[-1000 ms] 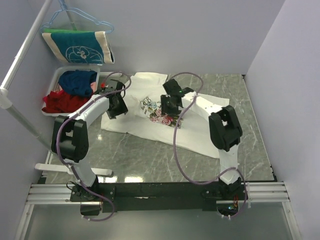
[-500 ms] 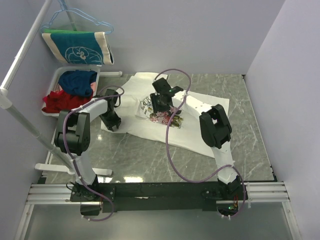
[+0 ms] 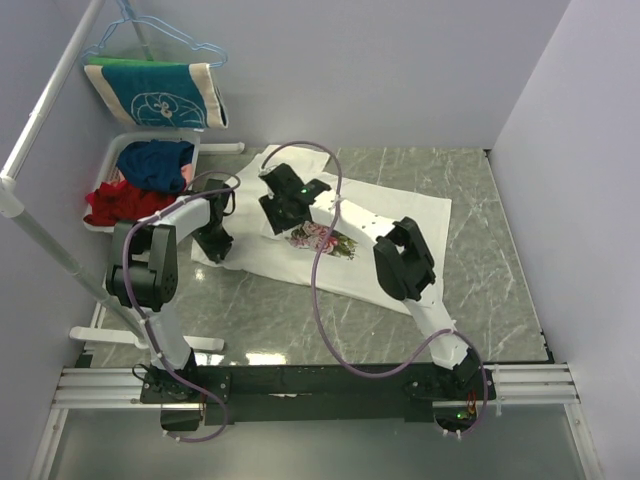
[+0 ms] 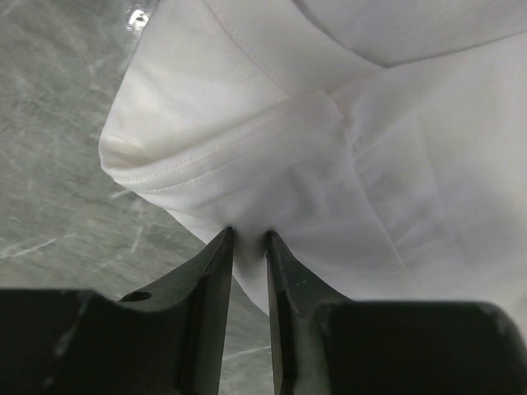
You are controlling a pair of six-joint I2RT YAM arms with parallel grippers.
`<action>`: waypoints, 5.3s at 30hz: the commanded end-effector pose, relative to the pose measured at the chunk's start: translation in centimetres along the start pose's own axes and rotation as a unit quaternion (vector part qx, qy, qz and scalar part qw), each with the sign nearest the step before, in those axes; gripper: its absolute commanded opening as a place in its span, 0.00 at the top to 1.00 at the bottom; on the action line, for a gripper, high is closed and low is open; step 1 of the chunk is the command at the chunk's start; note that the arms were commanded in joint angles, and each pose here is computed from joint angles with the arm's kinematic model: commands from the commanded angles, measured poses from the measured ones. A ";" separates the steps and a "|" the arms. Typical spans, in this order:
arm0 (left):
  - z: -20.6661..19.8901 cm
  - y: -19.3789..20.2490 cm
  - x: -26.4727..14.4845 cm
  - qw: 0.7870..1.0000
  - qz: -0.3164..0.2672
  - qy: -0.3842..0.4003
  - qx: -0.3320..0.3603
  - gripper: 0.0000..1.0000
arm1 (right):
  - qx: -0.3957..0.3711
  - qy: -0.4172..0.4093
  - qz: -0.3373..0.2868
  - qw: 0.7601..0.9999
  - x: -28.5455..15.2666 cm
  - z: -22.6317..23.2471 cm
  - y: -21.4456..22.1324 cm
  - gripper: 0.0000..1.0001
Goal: Fold and stack the t-shirts
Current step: Fold the tshirt
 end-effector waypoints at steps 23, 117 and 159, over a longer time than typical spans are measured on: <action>-0.4 -2.0 -4.9 0.996 -0.030 0.077 0.029 0.61 | -0.089 0.013 -0.031 0.995 1.2 5.3 -1.3 0.49; -0.2 -0.7 0.9 0.995 0.014 0.030 0.098 0.73 | 0.350 0.098 0.223 0.904 -11.9 -10.2 23.5 0.62; 3.7 -2.4 -10.4 0.992 -0.074 0.096 0.041 0.61 | 0.354 0.211 0.188 0.891 -21.6 -12.8 24.1 0.66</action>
Point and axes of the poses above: each gripper's point midway between its finger pads, its own x axis out along the fingers, its own z axis along the line the jaws close on, y = z × x, the point moved 3 cm from there along -x, back along the fingers, and after that the axes turned 8 degrees about -x, right-handed, at the moved point
